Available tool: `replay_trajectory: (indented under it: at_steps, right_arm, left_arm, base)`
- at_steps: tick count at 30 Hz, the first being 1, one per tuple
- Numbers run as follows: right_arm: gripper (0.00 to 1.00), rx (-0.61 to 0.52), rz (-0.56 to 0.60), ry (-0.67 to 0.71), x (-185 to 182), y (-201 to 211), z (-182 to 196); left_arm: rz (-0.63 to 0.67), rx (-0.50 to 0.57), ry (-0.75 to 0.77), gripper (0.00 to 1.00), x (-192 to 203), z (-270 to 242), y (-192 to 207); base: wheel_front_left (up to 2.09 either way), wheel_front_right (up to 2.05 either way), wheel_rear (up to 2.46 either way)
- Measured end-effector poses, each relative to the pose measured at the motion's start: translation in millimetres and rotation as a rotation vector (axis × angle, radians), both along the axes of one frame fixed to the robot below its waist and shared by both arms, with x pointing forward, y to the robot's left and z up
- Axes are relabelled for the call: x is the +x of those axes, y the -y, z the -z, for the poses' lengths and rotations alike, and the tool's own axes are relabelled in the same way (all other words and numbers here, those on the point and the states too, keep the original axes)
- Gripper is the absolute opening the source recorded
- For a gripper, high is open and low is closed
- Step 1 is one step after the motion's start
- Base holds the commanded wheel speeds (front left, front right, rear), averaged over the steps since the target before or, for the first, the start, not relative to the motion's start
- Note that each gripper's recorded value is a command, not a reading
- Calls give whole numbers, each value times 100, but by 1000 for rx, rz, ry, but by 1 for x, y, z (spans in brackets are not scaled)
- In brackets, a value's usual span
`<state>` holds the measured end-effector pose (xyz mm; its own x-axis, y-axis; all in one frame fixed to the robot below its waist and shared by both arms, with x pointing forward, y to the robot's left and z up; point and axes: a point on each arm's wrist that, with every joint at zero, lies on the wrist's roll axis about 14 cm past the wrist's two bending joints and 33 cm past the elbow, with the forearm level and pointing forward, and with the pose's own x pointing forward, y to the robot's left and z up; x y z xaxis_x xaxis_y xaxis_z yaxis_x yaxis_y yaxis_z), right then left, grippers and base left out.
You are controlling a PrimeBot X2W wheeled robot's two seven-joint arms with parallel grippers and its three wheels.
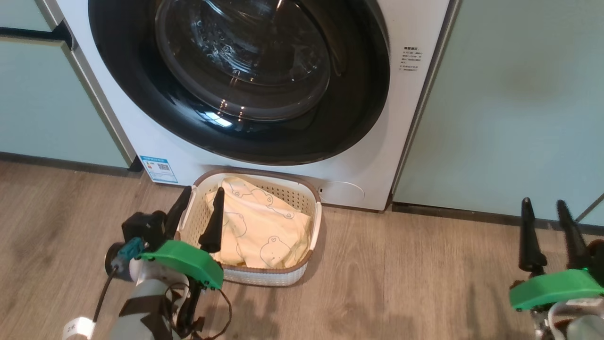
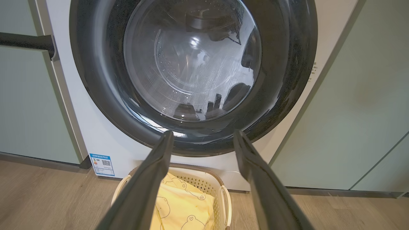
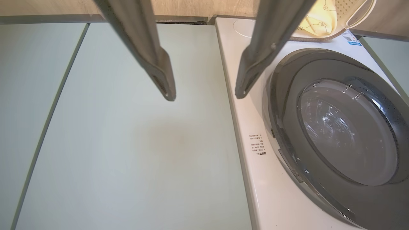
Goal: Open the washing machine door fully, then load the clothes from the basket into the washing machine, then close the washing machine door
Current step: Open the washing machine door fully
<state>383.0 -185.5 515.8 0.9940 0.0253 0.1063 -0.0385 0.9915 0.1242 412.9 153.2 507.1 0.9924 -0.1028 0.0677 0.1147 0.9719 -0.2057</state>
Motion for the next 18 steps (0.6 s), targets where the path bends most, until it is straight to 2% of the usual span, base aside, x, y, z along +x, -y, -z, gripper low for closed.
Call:
replay_trajectory:
  at_steps: [1,2,3,9,12,18]
  right_arm:
    - [51,6,-3,0,0,-1,0]
    - [13,11,-11,0,0,-4,0]
    - [0,16,-19,0,0,-7,0]
    - [0,54,-40,-4,1,-14,1]
    - [0,115,-36,13,7,-14,-5]
    - [0,392,-18,37,32,-11,-15]
  left_arm:
    - [0,0,0,100,0,0,0]
    - [0,0,0,100,0,0,0]
    - [1,0,0,100,0,0,0]
    - [0,0,-6,100,-1,2,0]
    - [-3,1,-11,100,-1,4,-1]
    - [-9,1,-33,100,0,12,-4]
  base:
    - [0,0,0]
    - [0,0,0]
    - [0,0,0]
    - [0,0,0]
    - [0,0,0]
    - [0,0,0]
